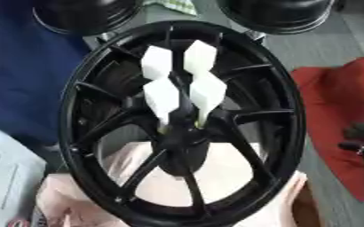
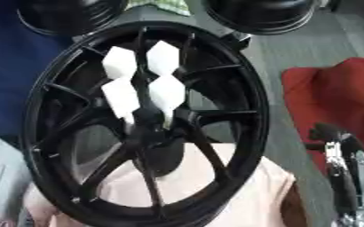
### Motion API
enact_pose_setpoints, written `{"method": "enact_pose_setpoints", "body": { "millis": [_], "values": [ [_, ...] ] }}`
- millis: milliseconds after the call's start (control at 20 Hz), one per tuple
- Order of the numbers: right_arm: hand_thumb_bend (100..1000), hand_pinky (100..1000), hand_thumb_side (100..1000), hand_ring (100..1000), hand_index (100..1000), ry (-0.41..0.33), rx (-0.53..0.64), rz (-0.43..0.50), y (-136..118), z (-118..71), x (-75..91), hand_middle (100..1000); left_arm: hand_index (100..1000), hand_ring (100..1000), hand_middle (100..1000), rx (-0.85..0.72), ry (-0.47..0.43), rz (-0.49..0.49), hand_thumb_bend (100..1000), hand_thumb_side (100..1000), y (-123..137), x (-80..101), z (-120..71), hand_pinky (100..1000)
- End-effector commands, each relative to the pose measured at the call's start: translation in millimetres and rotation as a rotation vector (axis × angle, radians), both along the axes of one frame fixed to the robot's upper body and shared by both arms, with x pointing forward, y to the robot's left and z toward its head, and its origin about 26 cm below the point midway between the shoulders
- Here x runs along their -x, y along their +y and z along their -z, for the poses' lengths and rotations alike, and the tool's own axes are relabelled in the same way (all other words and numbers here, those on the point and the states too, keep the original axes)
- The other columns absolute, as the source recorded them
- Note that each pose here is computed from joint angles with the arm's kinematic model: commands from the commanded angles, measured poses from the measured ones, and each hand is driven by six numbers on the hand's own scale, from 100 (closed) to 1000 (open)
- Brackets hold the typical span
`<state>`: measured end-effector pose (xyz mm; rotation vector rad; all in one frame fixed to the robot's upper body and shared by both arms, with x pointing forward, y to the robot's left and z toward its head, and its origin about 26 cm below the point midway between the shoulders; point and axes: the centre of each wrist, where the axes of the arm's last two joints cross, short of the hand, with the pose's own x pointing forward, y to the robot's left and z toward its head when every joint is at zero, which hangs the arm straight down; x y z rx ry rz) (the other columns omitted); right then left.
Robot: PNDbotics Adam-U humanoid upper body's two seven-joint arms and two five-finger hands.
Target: Pull the pin out of the wheel hub.
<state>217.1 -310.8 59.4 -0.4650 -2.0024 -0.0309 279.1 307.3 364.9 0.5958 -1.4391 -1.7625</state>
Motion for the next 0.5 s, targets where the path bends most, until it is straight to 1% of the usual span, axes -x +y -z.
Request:
{"method": "enact_pose_setpoints", "body": {
  "millis": [50, 300, 500],
  "values": [
    [100, 626, 787, 750, 718, -0.009, 0.019, -0.003, -0.3, -5.1, 1.4, 537, 780, 703, 658, -0.050, -0.014, 0.027, 379, 502, -9.2, 5.7, -16.3, 770],
    [100, 626, 790, 750, 717, 0.006, 0.014, 0.000, 0.6, -3.6, 2.4, 537, 777, 700, 655, -0.063, -0.014, 0.112, 392, 505, -35.5, 2.6, -26.2, 767],
    [100, 626, 791, 750, 717, 0.015, 0.015, -0.001, 1.2, -2.6, 3.2, 537, 775, 697, 652, -0.052, -0.016, 0.170, 397, 500, -59.9, -10.5, -34.1, 763]
  ]
}}
